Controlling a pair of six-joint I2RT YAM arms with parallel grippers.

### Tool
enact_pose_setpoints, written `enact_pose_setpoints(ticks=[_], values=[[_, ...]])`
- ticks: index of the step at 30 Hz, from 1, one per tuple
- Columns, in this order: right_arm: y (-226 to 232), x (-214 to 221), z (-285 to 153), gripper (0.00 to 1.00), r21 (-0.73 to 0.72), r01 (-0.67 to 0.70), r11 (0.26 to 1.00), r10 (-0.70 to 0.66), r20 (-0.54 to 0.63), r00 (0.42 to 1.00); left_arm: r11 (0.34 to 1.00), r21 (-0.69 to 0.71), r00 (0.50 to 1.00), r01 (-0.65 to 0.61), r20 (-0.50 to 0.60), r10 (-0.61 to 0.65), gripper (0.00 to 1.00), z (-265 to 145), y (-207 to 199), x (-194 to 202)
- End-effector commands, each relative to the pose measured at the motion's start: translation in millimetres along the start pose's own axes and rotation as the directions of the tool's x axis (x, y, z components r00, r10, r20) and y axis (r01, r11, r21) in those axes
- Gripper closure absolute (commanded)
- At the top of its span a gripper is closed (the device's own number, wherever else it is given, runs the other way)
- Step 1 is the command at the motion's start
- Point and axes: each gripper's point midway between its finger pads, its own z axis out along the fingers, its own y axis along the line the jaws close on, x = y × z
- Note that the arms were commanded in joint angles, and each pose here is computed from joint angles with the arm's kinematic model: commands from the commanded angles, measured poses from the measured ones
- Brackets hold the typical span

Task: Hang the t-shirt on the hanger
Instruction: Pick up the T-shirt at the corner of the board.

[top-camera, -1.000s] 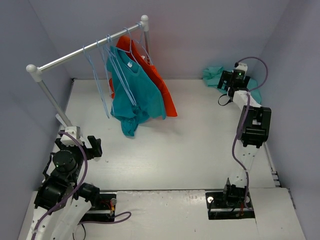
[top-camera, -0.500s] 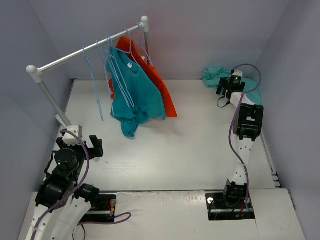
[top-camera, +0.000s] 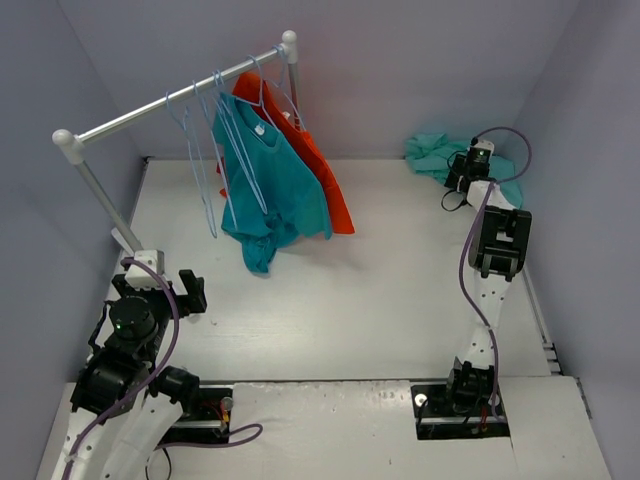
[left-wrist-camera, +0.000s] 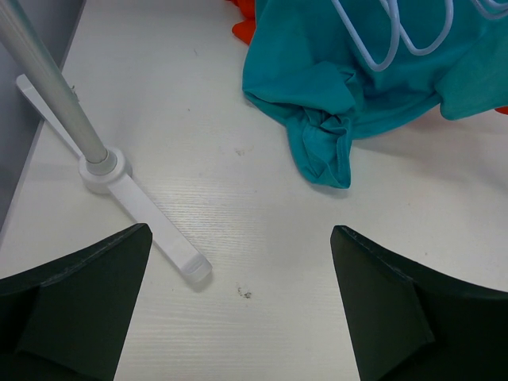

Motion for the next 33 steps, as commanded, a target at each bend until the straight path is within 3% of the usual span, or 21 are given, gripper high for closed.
enact_pose_setpoints(ticks=[1, 4, 5, 12, 19, 22, 24, 26, 32, 33], values=[[-3.1, 10.8, 1.7, 0.68, -0.017, -0.05, 0.999, 0.049, -0.042, 0.998, 1.0, 0.0, 0.997, 0.016, 0.076, -0.016, 0.08, 3.1, -1.9, -21.7], [-2.3, 18.0, 0.0, 0.97, -0.023, -0.035, 0.999, 0.033, -0.064, 0.997, 1.0, 0.0, 0.997, 0.016, 0.077, -0.016, 0.08, 2.8, -1.8, -21.9], [-1.3, 12.9, -4.2, 1.0, -0.029, -0.031, 0.999, 0.03, -0.056, 0.998, 1.0, 0.001, 0.997, 0.017, 0.08, -0.017, 0.08, 2.6, -1.8, -22.4], [23.9, -42.7, -69.0, 1.0, -0.084, 0.045, 0.995, -0.041, 0.046, 0.998, 1.0, 0.008, 0.996, 0.019, 0.09, -0.019, 0.08, 0.4, -2.1, -22.8], [64.3, -123.5, -237.2, 1.0, -0.172, 0.096, 0.98, -0.046, 0.272, 0.961, 0.998, 0.021, 0.995, 0.052, 0.086, -0.053, 0.08, 2.8, -6.0, -21.2], [85.0, -131.3, -297.7, 1.0, -0.24, 0.111, 0.964, -0.034, 0.305, 0.952, 0.997, 0.038, 0.992, 0.068, 0.102, -0.072, 0.08, -1.4, -8.6, -28.2], [117.0, -135.6, -371.2, 1.0, -0.358, 0.142, 0.923, -0.009, 0.348, 0.937, 0.993, 0.062, 0.984, 0.096, 0.142, -0.104, 0.08, -11.7, -12.0, -49.5], [138.1, -136.2, -415.3, 1.0, -0.446, 0.166, 0.879, 0.016, 0.377, 0.926, 0.991, 0.093, 0.979, 0.1, 0.168, -0.114, 0.08, -20.0, -17.0, -67.5], [188.8, -132.4, -503.8, 1.0, -0.651, 0.23, 0.723, 0.071, 0.402, 0.913, 0.98, 0.175, 0.968, 0.091, 0.217, -0.129, 0.08, -42.2, -31.2, -114.1], [203.8, -131.2, -523.6, 1.0, -0.706, 0.246, 0.664, 0.082, 0.396, 0.914, 0.975, 0.205, 0.961, 0.091, 0.24, -0.14, 0.08, -51.6, -35.2, -128.3]])
